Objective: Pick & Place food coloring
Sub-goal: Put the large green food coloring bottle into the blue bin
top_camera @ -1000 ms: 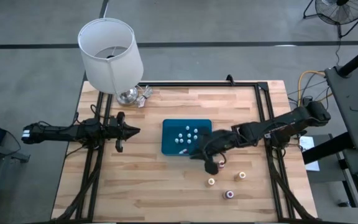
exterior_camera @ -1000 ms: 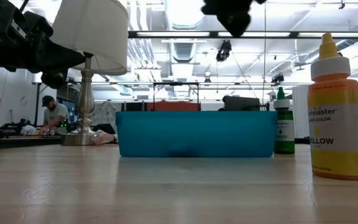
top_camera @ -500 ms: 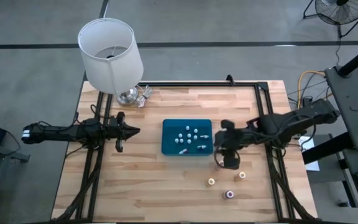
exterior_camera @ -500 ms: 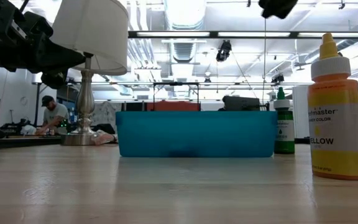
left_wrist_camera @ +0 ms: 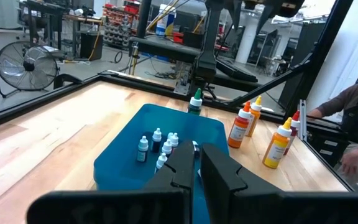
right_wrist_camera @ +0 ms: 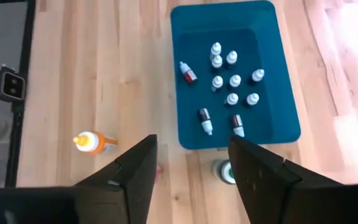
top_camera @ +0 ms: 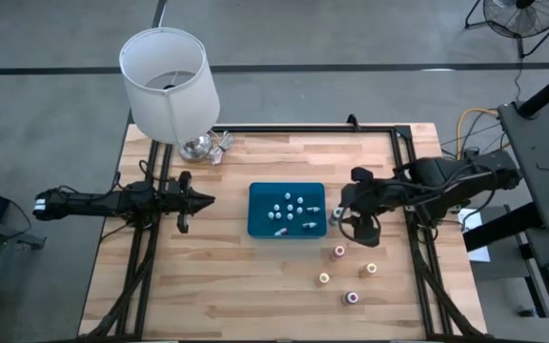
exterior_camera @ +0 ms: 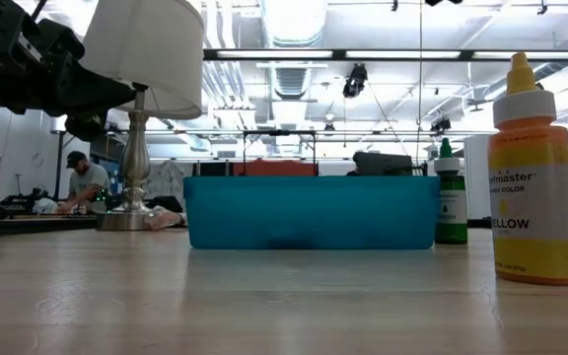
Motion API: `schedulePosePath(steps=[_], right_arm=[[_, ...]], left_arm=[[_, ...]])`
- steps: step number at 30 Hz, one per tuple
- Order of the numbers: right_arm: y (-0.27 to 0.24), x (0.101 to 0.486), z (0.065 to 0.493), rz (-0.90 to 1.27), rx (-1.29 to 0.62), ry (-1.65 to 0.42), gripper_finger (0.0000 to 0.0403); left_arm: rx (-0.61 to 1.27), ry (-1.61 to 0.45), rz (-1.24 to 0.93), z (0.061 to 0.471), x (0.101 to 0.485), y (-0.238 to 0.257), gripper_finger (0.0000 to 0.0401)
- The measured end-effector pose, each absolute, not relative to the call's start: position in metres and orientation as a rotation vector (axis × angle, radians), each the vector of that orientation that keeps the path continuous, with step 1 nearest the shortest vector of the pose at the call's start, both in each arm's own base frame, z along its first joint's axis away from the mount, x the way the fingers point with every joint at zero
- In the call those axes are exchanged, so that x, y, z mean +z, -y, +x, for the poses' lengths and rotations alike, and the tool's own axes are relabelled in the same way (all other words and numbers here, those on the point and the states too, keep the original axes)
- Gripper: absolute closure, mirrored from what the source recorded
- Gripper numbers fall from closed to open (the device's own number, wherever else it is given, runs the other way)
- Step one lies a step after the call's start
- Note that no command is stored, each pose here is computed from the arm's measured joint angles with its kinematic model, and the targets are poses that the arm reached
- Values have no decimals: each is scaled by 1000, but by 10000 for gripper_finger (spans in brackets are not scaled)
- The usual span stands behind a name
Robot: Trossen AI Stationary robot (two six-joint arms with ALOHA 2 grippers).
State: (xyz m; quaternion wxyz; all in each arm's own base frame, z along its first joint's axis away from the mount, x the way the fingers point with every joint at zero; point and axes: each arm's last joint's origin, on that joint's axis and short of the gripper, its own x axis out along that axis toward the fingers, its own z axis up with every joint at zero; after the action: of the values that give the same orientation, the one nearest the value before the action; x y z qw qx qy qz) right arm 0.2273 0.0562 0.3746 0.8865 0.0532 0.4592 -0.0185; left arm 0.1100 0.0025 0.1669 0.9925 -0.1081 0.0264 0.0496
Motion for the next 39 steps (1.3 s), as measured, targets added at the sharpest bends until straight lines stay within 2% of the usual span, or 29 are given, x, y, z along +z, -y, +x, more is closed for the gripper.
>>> schedulePosePath(steps=[10, 15, 30, 39], right_arm=[[-43, 387, 213, 108, -23, -1066, 211], [-37, 388, 212, 127, 49, -1094, 211], [-14, 363, 243, 19, 107, -1232, 211], [-3, 359, 247, -4, 108, -1250, 211]], left_arm=[[99, -54, -217, 110, 167, -2, 399], [100, -54, -217, 110, 167, -3, 399], [99, -54, -217, 110, 167, -2, 399], [99, -54, -217, 110, 167, -3, 399]])
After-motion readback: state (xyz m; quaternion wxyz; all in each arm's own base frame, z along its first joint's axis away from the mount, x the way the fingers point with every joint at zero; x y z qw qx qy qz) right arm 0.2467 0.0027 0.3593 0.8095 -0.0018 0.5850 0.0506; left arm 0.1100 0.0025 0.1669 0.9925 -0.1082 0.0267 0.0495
